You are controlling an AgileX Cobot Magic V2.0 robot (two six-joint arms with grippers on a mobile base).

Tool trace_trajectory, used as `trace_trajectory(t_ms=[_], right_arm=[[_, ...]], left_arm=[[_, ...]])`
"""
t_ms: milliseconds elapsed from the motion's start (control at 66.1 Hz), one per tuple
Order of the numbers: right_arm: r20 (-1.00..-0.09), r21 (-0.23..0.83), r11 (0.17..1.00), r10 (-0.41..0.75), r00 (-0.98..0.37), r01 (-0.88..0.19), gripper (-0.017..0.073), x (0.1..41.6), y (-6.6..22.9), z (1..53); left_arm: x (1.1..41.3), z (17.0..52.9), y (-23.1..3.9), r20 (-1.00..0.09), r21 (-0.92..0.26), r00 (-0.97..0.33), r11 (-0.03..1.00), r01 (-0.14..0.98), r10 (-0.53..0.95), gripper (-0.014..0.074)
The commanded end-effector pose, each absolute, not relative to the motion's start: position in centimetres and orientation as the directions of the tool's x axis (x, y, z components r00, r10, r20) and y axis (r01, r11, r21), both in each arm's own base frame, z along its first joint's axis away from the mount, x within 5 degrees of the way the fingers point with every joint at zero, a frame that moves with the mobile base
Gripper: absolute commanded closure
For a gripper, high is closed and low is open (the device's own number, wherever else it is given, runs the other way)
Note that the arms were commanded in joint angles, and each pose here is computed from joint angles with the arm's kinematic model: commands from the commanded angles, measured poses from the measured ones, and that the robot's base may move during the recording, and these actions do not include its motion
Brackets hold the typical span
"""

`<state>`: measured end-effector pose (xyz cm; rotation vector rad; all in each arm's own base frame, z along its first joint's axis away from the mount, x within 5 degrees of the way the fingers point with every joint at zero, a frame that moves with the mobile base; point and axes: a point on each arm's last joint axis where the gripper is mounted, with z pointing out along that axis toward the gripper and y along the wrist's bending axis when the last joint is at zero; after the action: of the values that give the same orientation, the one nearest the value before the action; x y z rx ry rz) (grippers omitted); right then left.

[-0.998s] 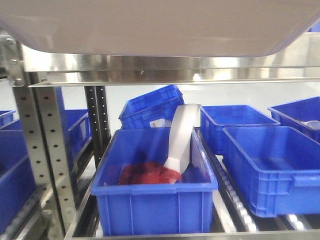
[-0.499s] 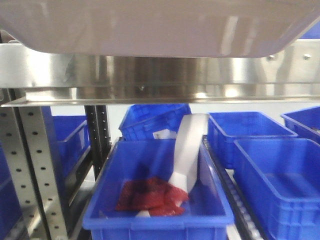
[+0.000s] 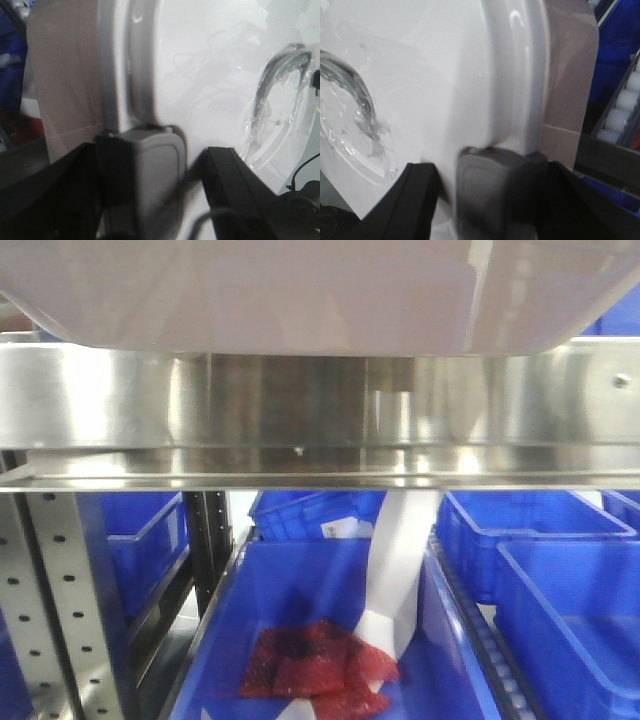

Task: Grab white bin and place on right shelf
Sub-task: 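Push the bin forward onto the upper roller shelf with both grippers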

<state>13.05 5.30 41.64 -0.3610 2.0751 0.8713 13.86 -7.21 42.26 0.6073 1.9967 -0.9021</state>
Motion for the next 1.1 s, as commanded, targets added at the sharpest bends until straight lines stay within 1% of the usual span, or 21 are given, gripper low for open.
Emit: trace_trajectory(t_ms=[0, 1088], right_arm=[[-0.808, 0.531, 0.577, 0.125, -0.575, -0.621, 0.0122, 11.89, 6.47, 43.97], [-0.808, 0.531, 0.577, 0.125, -0.575, -0.621, 0.0122, 11.89, 6.47, 43.97]], left_arm=[[12.24, 44.81, -8.42, -0.868, -0.449, -0.497, 0.450, 0.772, -0.015, 0.0320], [12.24, 44.81, -8.42, -0.868, -0.449, -0.497, 0.450, 0.772, -0.015, 0.0320]])
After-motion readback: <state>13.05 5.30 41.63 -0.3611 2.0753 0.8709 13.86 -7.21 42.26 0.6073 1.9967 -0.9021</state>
